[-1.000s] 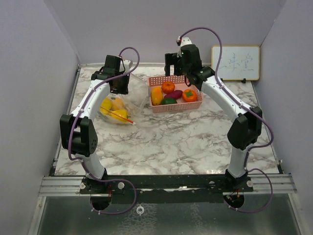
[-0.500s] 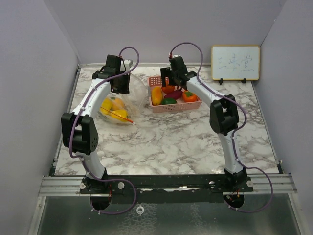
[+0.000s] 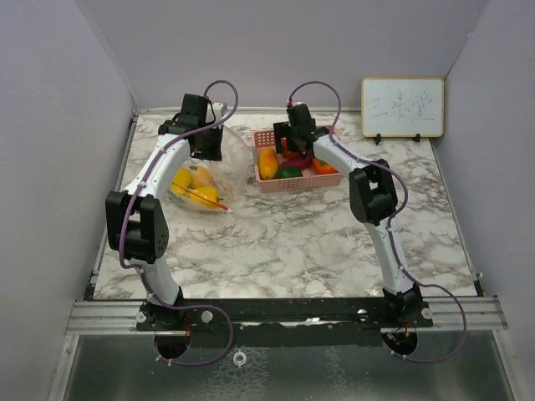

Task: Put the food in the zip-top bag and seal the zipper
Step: Pick up the fake vegetable from the bin.

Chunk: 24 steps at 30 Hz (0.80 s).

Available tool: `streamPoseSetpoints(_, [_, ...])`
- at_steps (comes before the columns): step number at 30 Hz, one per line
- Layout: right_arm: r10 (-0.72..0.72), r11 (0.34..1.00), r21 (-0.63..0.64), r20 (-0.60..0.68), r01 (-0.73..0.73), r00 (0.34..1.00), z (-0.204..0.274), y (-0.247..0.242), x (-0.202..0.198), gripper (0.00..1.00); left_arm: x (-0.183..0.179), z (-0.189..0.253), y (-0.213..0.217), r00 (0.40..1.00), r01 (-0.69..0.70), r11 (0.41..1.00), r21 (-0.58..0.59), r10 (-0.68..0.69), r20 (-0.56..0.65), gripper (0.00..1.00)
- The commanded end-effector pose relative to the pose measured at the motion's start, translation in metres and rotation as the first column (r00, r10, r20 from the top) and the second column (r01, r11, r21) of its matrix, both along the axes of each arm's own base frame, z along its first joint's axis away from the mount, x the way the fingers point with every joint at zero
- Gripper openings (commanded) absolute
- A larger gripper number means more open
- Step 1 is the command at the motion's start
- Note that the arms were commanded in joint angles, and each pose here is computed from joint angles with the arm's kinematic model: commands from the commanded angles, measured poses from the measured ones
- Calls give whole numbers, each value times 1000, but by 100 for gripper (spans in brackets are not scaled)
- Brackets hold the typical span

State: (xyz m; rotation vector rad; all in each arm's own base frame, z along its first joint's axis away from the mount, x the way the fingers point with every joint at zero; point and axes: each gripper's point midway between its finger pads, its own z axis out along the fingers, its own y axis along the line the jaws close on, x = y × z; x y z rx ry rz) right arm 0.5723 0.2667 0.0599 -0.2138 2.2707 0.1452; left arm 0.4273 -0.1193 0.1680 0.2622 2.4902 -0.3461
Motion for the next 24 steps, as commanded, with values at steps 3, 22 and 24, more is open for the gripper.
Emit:
streamPoseSetpoints(3, [6, 999, 42, -31, -4, 999, -14, 5, -3, 80, 1, 13, -4, 1000, 6, 999, -35, -6, 12, 0])
streamPoseSetpoints(22, [555, 561, 514, 348, -649, 756, 240, 91, -143, 34, -1, 13, -5, 1000, 8, 999, -36, -8, -2, 0])
streamPoseSetpoints(24, [611, 431, 583, 374, -689, 698, 255, 102, -173, 34, -1, 15, -9, 1000, 13, 998, -57, -13, -2, 0])
